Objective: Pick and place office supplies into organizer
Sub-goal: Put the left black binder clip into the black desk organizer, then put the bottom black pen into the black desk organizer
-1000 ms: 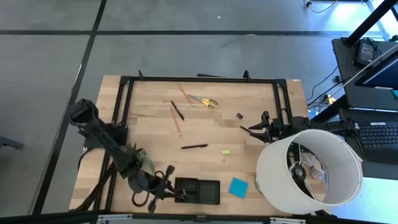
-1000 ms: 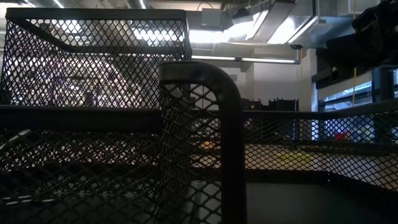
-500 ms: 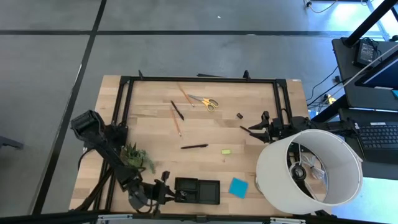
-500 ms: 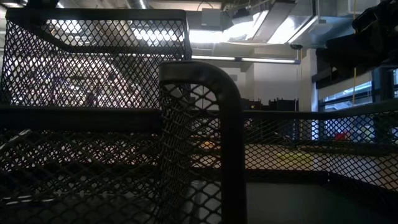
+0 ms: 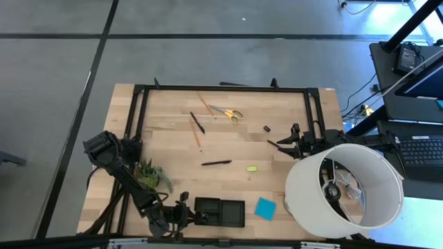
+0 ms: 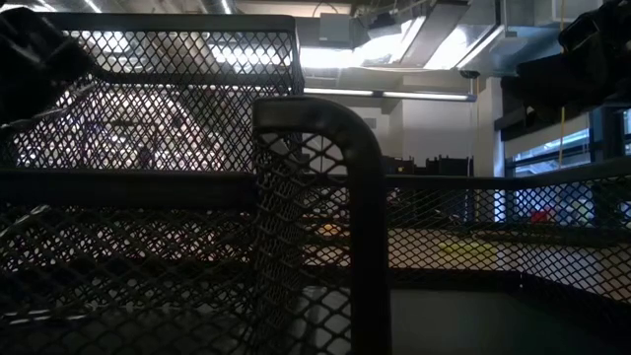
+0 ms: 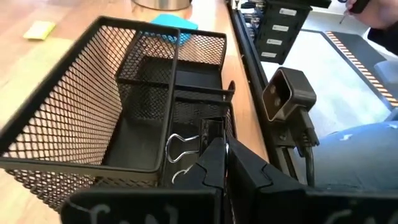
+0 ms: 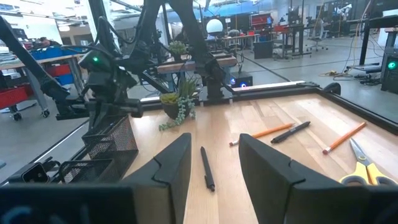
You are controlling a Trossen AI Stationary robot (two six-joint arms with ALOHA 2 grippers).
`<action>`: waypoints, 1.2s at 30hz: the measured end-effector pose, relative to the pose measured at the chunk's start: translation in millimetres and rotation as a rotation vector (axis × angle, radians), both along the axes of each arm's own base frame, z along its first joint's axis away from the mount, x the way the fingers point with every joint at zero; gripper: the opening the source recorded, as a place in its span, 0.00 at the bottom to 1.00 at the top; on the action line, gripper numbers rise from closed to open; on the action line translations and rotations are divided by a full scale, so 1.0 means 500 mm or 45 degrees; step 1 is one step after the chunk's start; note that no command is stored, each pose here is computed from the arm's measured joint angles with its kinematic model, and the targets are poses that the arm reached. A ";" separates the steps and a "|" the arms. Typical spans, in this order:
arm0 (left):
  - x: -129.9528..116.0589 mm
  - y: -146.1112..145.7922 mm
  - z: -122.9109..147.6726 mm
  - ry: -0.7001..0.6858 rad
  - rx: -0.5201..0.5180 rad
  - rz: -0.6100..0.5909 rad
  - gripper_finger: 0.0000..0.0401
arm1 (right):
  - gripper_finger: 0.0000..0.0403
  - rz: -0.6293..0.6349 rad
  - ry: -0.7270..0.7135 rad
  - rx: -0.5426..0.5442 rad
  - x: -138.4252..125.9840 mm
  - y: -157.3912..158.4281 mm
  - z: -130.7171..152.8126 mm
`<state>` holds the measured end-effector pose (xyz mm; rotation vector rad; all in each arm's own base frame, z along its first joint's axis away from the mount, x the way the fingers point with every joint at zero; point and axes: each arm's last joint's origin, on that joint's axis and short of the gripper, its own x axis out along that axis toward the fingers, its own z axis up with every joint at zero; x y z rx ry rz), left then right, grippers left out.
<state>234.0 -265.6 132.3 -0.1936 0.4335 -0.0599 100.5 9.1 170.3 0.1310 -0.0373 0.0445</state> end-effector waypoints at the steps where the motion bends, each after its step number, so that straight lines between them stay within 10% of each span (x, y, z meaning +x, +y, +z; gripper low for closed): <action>1: 0.000 0.000 -0.001 0.007 0.000 -0.008 0.01 | 0.34 0.000 0.000 0.000 0.000 0.000 0.000; 36: -0.013 0.016 0.038 0.092 -0.074 -0.009 0.13 | 0.34 0.000 0.001 -0.001 0.000 0.000 0.000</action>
